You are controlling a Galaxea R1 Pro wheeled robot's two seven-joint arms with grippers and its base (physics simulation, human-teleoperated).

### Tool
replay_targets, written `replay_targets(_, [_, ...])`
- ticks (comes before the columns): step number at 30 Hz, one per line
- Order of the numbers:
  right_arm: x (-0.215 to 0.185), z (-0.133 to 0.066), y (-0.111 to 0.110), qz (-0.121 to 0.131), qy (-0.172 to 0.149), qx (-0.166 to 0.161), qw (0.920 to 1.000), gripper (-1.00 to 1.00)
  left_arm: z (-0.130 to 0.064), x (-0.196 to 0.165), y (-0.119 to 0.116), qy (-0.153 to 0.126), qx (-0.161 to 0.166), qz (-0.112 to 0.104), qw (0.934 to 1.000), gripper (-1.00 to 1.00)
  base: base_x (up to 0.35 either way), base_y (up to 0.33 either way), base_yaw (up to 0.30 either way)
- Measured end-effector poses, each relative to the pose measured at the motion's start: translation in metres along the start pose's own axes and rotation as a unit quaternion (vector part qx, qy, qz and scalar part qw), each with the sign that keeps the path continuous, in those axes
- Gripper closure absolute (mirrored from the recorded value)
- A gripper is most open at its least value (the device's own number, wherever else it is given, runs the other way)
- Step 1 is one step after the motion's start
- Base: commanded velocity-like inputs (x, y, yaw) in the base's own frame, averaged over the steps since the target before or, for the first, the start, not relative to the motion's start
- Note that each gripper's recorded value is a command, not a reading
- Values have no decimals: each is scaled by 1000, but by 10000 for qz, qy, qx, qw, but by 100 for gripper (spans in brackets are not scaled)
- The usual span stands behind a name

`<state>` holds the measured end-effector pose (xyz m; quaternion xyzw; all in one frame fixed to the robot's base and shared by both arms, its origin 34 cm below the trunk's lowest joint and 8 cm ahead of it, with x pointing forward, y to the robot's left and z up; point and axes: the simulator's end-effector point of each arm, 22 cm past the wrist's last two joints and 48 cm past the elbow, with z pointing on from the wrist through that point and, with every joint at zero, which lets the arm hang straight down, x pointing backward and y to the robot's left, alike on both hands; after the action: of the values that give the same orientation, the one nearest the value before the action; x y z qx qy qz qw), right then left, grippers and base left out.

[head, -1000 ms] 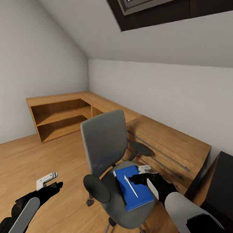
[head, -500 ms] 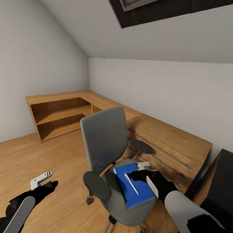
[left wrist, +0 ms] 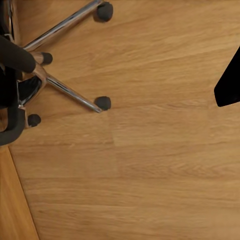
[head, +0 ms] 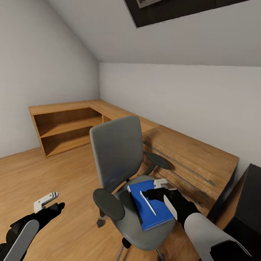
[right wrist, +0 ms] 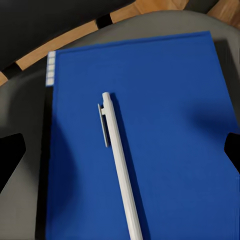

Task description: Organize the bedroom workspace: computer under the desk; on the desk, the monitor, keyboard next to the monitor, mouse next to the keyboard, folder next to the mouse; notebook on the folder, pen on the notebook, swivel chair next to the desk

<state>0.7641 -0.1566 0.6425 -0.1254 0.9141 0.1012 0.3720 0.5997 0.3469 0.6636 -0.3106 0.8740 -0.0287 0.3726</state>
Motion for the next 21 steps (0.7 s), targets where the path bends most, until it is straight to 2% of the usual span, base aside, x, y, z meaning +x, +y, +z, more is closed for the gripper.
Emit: replay_targets(21, [25, 21, 0, -19, -38, -20, 10000, -100, 22, 25, 13, -3, -3, -3, 10000, -100, 0, 0, 0])
